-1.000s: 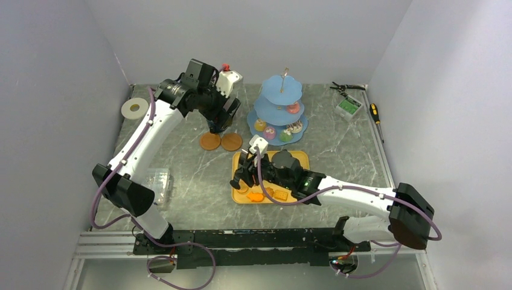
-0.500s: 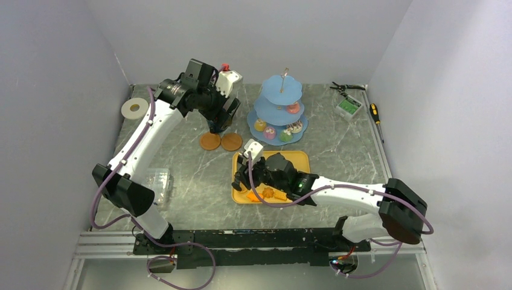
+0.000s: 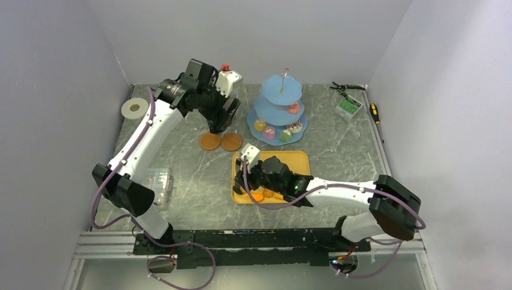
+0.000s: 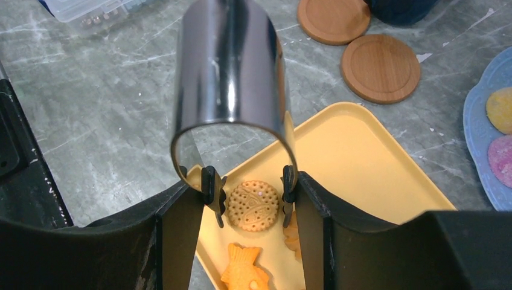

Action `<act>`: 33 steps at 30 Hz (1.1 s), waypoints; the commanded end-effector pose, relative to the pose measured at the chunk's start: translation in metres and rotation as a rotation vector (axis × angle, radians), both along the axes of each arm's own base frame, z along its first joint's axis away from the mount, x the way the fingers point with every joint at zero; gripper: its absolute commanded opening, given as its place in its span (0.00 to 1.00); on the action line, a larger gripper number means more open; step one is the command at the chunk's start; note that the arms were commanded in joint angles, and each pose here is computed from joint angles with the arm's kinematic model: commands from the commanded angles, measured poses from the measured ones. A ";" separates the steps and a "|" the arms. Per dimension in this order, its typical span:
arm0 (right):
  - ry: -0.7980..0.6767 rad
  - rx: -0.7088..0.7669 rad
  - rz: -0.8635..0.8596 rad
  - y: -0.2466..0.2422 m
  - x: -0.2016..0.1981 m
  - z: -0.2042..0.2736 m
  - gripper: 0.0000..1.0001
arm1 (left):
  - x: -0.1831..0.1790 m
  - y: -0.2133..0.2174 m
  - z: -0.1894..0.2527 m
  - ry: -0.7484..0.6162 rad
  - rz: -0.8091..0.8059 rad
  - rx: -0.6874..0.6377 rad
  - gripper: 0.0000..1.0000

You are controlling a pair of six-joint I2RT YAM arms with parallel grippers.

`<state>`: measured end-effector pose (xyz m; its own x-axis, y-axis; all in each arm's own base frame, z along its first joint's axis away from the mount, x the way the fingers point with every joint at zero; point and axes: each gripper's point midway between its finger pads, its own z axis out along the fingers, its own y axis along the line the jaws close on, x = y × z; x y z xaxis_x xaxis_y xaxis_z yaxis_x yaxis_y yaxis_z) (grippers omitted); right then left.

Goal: Serve the afternoon tea

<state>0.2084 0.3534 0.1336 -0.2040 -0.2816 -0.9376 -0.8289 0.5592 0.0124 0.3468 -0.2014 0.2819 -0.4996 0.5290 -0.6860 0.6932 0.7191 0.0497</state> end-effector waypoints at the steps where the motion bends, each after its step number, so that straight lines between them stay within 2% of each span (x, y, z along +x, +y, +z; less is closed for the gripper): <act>1: -0.056 0.040 0.003 0.009 0.002 0.013 0.57 | -0.003 0.000 0.023 -0.049 -0.006 -0.033 0.93; 8: -0.064 -0.006 0.007 0.010 -0.010 0.005 0.54 | -0.003 0.001 0.024 -0.058 -0.004 -0.030 0.93; 18: -0.149 0.011 -0.044 0.004 -0.001 0.027 0.33 | -0.004 0.002 0.026 -0.059 0.005 -0.032 0.93; 21: -0.203 0.041 -0.072 0.001 0.006 0.053 0.32 | -0.004 0.002 0.026 -0.061 0.007 -0.031 0.93; 25: -0.296 0.116 -0.142 -0.014 0.026 0.109 0.31 | -0.004 0.002 0.026 -0.060 0.006 -0.031 0.93; 33: -0.428 0.263 -0.349 -0.089 0.096 0.198 0.30 | -0.004 0.003 0.030 -0.066 0.008 -0.030 0.93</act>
